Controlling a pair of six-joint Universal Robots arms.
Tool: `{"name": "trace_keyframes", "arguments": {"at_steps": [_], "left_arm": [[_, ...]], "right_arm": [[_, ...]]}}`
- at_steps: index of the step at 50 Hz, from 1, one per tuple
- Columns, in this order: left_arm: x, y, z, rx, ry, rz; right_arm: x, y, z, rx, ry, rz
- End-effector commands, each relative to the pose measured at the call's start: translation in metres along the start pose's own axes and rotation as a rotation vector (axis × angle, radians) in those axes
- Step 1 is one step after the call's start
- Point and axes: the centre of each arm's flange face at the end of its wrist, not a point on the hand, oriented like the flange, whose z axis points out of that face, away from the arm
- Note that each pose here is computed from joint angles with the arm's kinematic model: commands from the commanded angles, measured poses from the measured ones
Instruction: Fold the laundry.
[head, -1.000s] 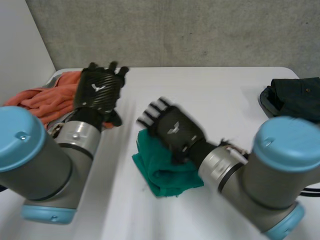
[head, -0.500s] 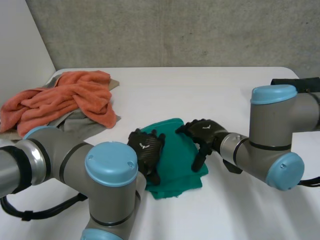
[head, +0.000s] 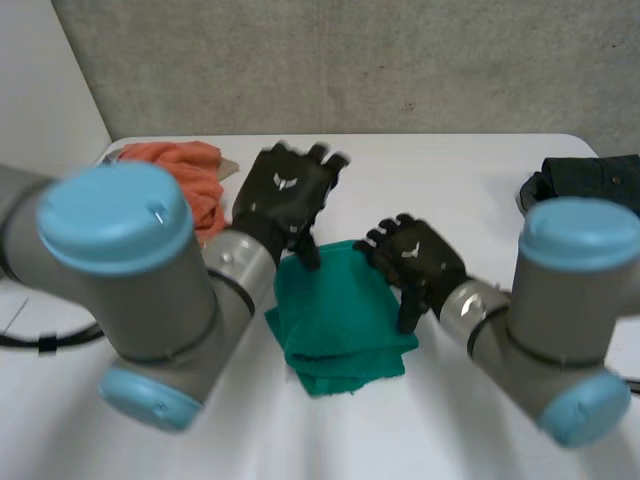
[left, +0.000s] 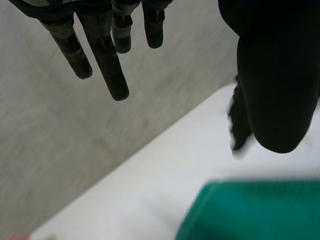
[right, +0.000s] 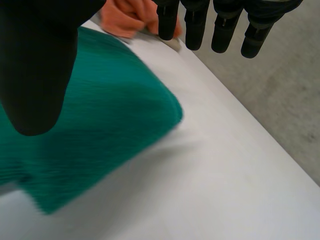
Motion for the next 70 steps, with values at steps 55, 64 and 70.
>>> {"name": "trace_keyframes", "arguments": {"at_steps": [55,64,70], "left_arm": [[-0.007,-0.037,0.013,0.047,0.323,-0.013],[-0.029,-0.065,0.013,0.149,0.246,0.012],[-0.031,-0.078,0.011,0.208,0.220,0.012]], "right_arm": [[0.013,-0.007,0.074,0.341,0.166,-0.093],[0.124,-0.026,0.081,0.422,0.411,-0.094],[0.230,-0.029,0.070,0.531,0.619,-0.036]]}}
